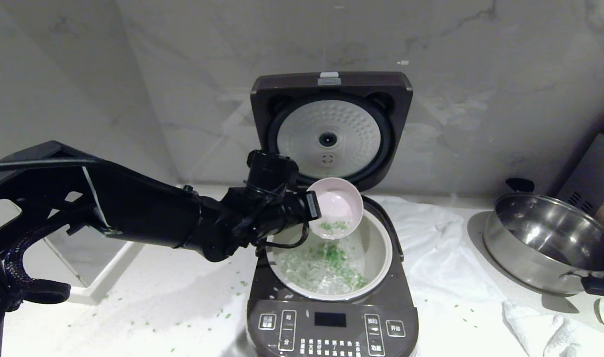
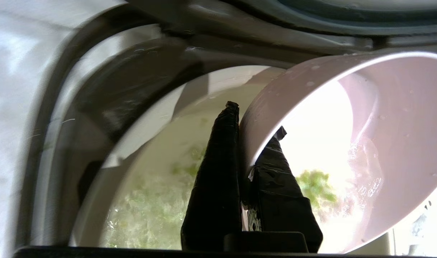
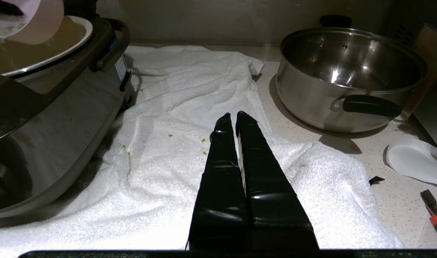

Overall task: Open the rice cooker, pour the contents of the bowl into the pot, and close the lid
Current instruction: Pour the water from the bowl into the rice cooker

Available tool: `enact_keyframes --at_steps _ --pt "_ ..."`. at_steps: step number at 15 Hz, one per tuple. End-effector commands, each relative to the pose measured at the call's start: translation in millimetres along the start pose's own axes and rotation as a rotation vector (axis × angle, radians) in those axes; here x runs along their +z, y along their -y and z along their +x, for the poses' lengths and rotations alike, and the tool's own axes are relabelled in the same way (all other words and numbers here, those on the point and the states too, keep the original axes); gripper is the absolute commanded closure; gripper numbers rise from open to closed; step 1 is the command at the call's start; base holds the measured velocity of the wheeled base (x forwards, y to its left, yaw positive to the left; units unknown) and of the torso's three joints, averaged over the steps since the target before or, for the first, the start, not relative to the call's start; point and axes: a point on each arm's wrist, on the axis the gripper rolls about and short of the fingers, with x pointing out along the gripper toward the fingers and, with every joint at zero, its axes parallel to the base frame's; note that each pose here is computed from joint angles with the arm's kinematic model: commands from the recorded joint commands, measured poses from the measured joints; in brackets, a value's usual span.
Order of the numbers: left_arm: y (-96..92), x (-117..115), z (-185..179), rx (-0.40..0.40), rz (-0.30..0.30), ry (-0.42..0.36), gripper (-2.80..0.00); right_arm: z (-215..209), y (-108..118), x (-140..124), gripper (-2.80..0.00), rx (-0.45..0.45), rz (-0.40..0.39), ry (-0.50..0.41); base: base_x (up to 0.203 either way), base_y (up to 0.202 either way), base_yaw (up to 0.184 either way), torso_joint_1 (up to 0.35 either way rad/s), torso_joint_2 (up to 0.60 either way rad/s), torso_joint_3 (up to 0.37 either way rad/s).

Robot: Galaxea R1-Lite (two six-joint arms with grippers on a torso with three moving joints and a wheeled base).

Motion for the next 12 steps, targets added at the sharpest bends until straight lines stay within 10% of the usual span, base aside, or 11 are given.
enact_keyframes --at_steps 1,12 --pt "0.0 -5.8 8.9 -0.022 0.0 0.045 0.0 0.1 0.0 -0.4 0.0 0.0 0.0 -0.001 0.0 0.0 0.0 0.0 0.0 0.0" --pt "-22.7 -43.7 19.6 -0.24 0.106 0.439 0.0 0.1 0.0 -0.4 0.0 0.0 0.0 -0.001 0.0 0.0 0.0 0.0 0.0 0.0"
